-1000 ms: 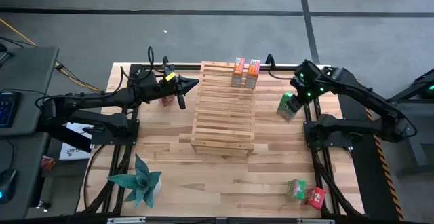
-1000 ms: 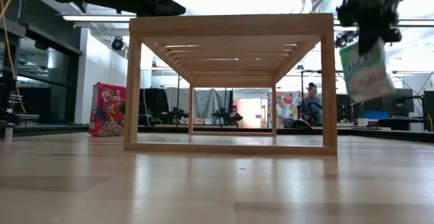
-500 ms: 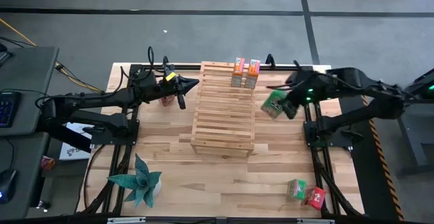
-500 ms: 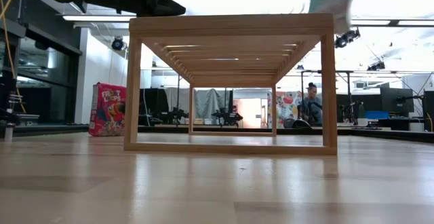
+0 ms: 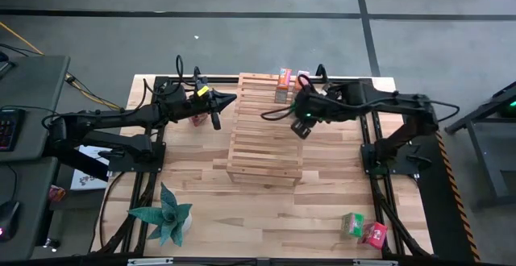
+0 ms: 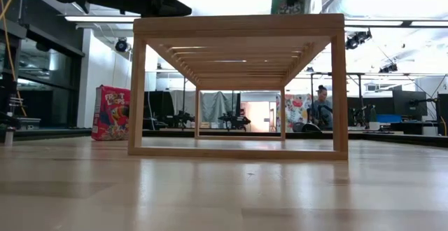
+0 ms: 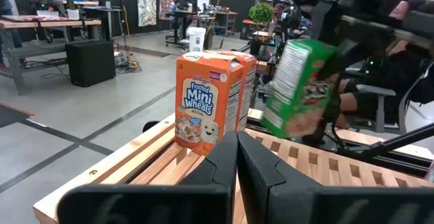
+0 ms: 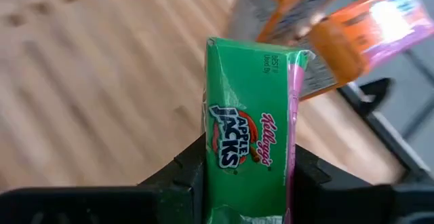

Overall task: Stack cereal on shelf
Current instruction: Put the top green cereal box on the shelf

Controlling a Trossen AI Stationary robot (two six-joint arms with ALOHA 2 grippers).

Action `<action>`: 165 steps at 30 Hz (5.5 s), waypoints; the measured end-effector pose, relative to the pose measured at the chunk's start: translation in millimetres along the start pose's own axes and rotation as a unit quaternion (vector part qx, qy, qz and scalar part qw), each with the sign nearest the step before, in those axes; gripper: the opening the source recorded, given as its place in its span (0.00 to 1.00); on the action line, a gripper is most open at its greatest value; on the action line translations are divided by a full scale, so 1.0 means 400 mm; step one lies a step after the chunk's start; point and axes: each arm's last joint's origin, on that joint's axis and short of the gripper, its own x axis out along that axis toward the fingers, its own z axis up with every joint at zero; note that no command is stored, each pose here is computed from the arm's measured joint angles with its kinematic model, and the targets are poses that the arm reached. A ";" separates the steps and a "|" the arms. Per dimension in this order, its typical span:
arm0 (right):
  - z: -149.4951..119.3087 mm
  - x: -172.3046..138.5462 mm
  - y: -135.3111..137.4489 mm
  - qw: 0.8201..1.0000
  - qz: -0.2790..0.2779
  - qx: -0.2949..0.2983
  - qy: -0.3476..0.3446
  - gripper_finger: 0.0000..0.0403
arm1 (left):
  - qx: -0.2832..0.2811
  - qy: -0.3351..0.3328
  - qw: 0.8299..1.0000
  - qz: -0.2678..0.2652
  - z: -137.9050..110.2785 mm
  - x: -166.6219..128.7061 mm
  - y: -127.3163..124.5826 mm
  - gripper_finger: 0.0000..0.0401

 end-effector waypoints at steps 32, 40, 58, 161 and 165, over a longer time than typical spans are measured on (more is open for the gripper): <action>0.035 0.055 0.017 0.993 -0.013 0.113 0.034 0.60 | -0.011 0.010 1.000 0.001 -0.005 0.000 0.000 0.01; 0.033 0.046 0.012 0.995 -0.010 0.097 0.030 0.62 | -0.011 0.010 1.000 0.001 -0.005 0.000 0.001 0.01; -0.008 -0.077 0.017 0.997 0.055 0.039 -0.043 0.62 | -0.011 0.014 1.000 0.001 -0.007 0.000 0.001 0.01; -0.289 0.177 -0.028 0.965 0.148 0.085 -0.198 0.00 | -0.003 0.025 1.000 0.002 -0.012 0.000 0.001 0.01; -0.289 0.177 -0.027 0.965 0.150 0.086 -0.197 0.00 | -0.003 0.025 1.000 0.002 -0.012 0.000 0.001 0.01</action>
